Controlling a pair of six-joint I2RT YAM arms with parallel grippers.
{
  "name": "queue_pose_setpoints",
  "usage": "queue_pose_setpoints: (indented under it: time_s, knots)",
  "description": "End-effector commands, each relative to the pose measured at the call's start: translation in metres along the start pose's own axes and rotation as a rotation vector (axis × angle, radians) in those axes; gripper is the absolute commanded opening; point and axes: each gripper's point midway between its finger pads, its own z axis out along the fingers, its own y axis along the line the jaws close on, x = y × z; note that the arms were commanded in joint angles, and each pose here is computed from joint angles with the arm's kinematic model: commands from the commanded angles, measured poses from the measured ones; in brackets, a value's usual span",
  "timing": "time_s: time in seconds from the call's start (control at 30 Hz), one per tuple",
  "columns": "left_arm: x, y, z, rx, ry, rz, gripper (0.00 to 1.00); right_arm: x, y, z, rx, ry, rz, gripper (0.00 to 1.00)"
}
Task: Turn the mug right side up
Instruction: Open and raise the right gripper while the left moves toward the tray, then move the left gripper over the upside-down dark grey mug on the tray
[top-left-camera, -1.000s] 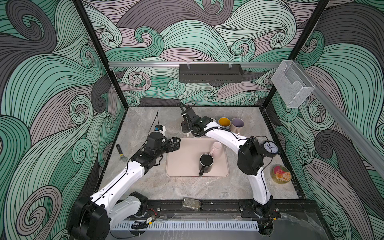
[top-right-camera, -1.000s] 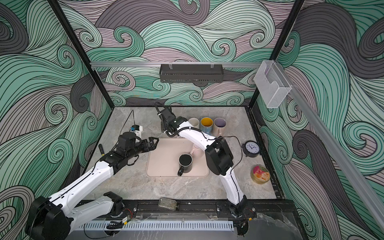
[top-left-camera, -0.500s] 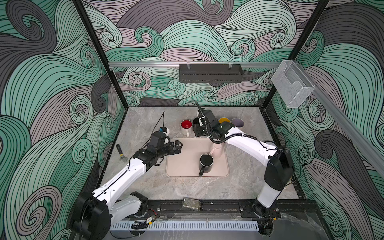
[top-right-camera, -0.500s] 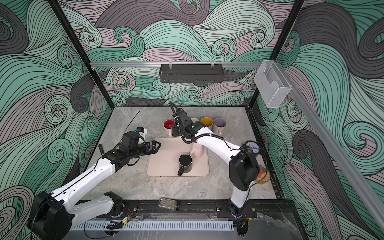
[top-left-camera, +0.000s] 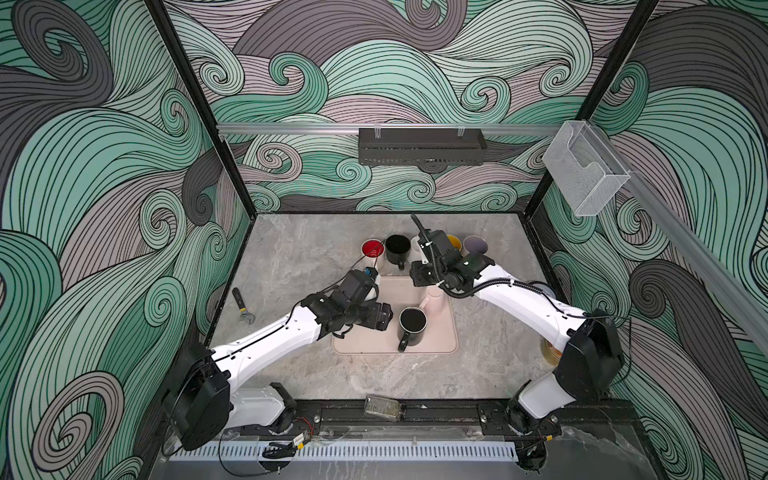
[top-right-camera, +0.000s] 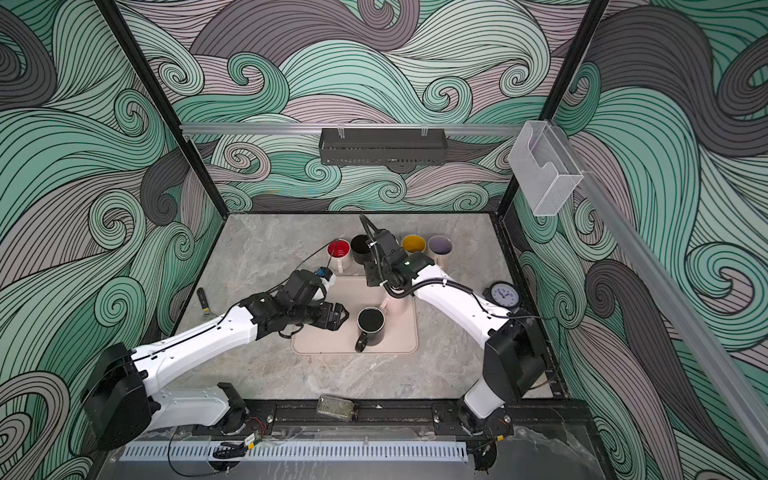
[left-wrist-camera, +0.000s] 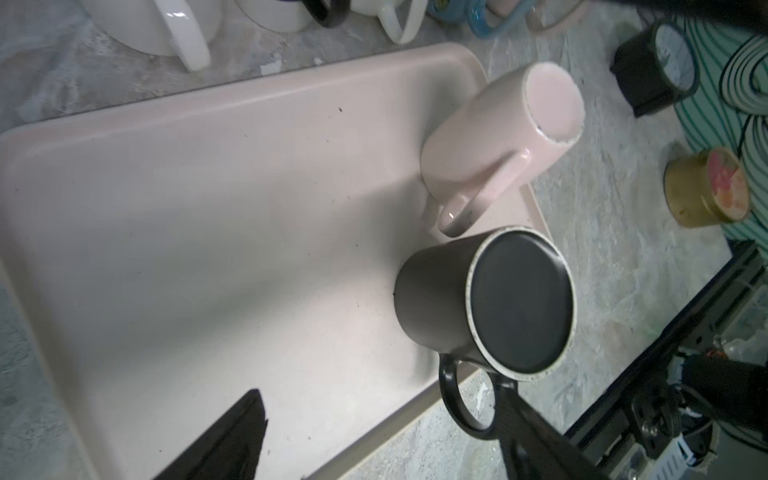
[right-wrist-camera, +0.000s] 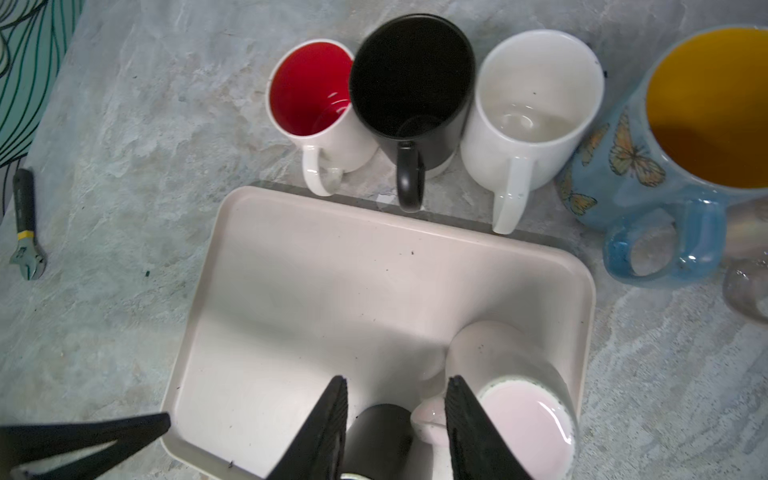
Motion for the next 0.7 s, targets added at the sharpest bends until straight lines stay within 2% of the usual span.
queue_pose_setpoints:
  time_s: [0.0, 0.13, 0.27, 0.67]
  knots:
    - [0.005, -0.013, -0.001, -0.022, 0.042, 0.089, 0.84, 0.0, -0.014, -0.006, 0.013, -0.023, 0.077, 0.4]
    - [0.016, -0.027, 0.003, -0.012, 0.074, 0.135, 0.76, 0.002, -0.023, -0.004, 0.015, -0.032, 0.117, 0.4]
    - [0.021, -0.037, 0.006, -0.002, 0.09, 0.157, 0.72, 0.004, -0.027, -0.003, 0.017, -0.03, 0.13, 0.4]
    - [0.026, -0.051, 0.023, -0.021, 0.146, 0.228, 0.71, 0.006, -0.034, 0.0, 0.003, -0.037, 0.167, 0.4]
